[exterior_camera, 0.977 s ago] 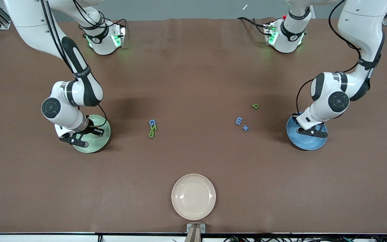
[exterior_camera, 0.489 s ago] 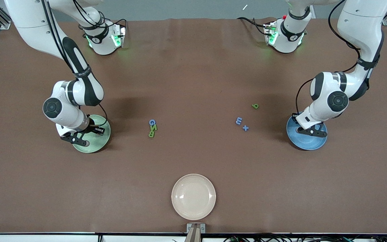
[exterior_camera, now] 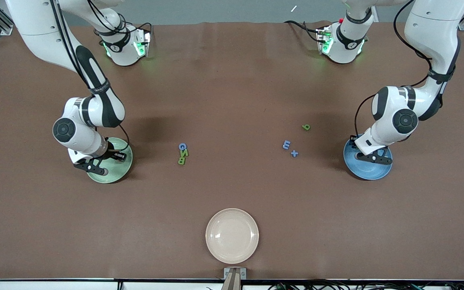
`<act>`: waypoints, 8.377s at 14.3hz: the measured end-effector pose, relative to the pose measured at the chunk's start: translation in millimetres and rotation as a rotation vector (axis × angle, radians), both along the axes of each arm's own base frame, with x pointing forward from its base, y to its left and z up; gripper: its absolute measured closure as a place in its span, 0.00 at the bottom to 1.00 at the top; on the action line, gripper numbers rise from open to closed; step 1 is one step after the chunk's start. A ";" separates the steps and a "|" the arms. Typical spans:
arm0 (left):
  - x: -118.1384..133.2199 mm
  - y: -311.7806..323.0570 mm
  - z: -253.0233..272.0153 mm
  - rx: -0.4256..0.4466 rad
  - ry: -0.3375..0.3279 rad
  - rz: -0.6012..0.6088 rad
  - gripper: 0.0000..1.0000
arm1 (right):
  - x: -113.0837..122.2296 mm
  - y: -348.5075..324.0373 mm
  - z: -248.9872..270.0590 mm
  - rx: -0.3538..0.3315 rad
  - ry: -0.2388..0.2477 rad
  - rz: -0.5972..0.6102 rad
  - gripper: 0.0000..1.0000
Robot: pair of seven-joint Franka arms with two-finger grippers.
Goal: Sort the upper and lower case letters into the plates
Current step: 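Open both grippers over the plates and lift away, then grasp green q with the left gripper while the right gripper grasps green B, then release B over the green plate with the right gripper, left gripper carrying q, then release q on the blue plate with the left gripper, right gripper reaching N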
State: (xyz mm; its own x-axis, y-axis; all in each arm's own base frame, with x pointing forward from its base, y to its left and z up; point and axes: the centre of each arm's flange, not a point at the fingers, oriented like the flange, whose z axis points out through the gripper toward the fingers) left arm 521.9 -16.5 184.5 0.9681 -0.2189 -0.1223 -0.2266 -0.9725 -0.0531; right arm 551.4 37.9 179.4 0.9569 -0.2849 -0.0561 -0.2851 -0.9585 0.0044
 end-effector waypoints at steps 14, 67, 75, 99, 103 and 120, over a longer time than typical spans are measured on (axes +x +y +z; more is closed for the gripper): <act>18.6 -49.3 110.0 0.003 0.007 -0.049 0.00 | 50.6 -1.8 129.7 0.065 0.139 -0.005 0.00; -95.0 -203.2 -10.8 -0.001 -0.027 1.081 0.48 | 54.5 159.4 72.0 0.014 0.032 0.006 0.72; -93.5 -204.3 -9.4 -0.011 -0.036 1.076 0.67 | 38.7 0.2 67.4 0.041 0.069 0.133 0.72; -1.3 -93.6 116.5 0.008 -0.086 0.495 0.72 | -14.6 -47.2 0.2 0.026 0.055 0.151 0.72; 4.5 -35.3 111.7 0.001 -0.063 0.423 0.72 | -15.2 -47.4 -1.7 0.026 0.058 0.151 0.48; 8.8 52.1 17.3 0.011 -0.062 0.269 0.72 | 21.5 93.1 80.8 0.030 0.122 0.013 0.00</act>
State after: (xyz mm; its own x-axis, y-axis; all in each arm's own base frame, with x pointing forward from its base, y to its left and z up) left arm 530.8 35.5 201.8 0.9969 0.0486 -0.0624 0.0442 -0.9966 -0.0696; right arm 572.9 131.0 260.2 0.9461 -0.2687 -0.1811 -0.2715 -0.9624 0.0097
